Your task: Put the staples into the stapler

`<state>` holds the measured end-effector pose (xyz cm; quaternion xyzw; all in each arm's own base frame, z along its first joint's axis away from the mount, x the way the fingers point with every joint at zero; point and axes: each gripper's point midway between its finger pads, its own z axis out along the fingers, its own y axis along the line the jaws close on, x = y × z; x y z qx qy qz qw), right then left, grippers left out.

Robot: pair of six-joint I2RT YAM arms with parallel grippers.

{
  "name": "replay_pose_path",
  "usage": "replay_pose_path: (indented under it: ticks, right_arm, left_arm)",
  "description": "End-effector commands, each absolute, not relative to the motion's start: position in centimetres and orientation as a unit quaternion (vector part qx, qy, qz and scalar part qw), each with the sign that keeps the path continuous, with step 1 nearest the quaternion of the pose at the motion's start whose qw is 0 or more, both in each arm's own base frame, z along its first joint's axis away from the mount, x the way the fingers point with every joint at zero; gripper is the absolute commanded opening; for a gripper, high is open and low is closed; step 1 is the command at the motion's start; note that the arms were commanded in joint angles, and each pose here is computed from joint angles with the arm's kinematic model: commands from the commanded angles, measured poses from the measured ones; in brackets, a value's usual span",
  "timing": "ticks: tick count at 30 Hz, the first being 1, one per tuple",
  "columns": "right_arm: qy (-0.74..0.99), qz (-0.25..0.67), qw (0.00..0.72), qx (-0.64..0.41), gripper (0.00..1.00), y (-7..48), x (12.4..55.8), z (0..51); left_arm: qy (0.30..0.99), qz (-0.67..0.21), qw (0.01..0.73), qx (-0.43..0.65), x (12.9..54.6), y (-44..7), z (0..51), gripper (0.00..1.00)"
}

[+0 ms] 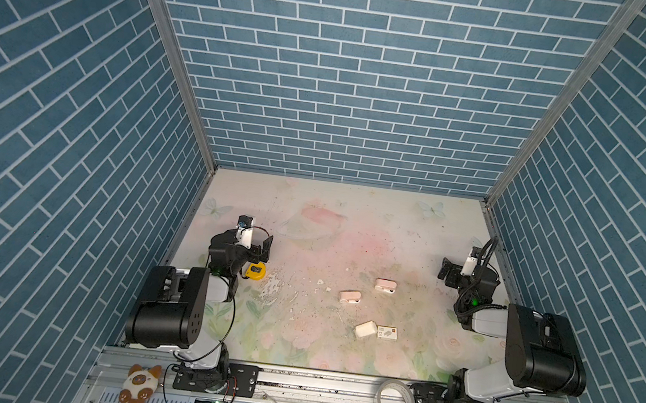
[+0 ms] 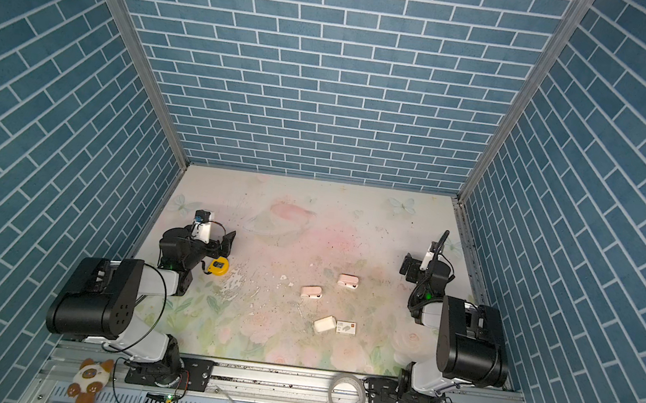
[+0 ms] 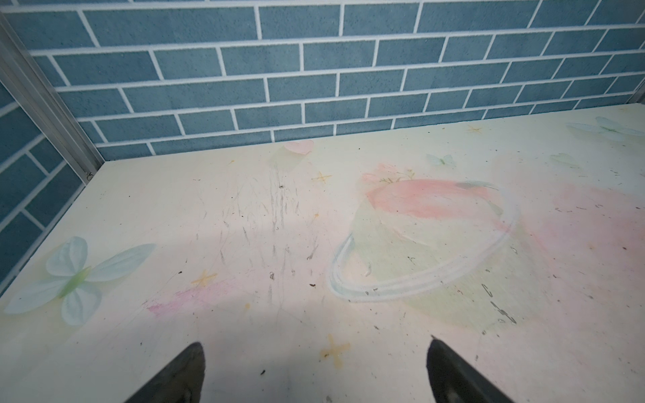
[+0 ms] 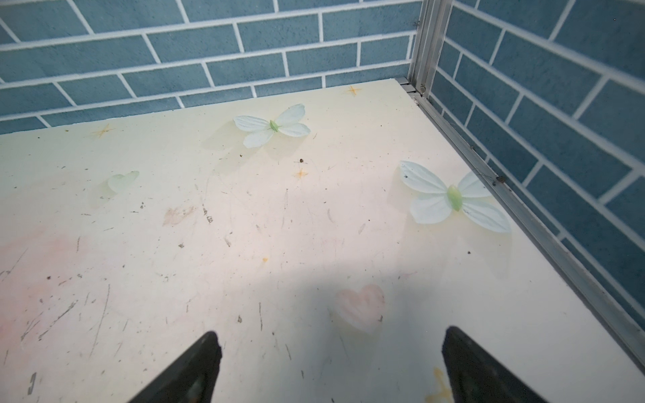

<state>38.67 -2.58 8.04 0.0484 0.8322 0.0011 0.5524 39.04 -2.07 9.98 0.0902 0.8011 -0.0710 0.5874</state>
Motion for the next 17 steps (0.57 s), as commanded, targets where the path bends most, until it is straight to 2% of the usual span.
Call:
replay_pose_path:
  ticks: [1,17]
  right_arm:
    - [0.827,-0.005,0.561,0.026,0.99,-2.32,39.48,8.80]
    - [0.829,-0.007,0.558,0.023,0.99,-2.19,39.51,8.70]
  left_arm:
    - [0.803,-0.070,0.584,0.092,38.97,-2.21,9.83,1.00]
    - [0.803,-0.071,0.584,0.093,38.96,-2.21,9.81,1.00]
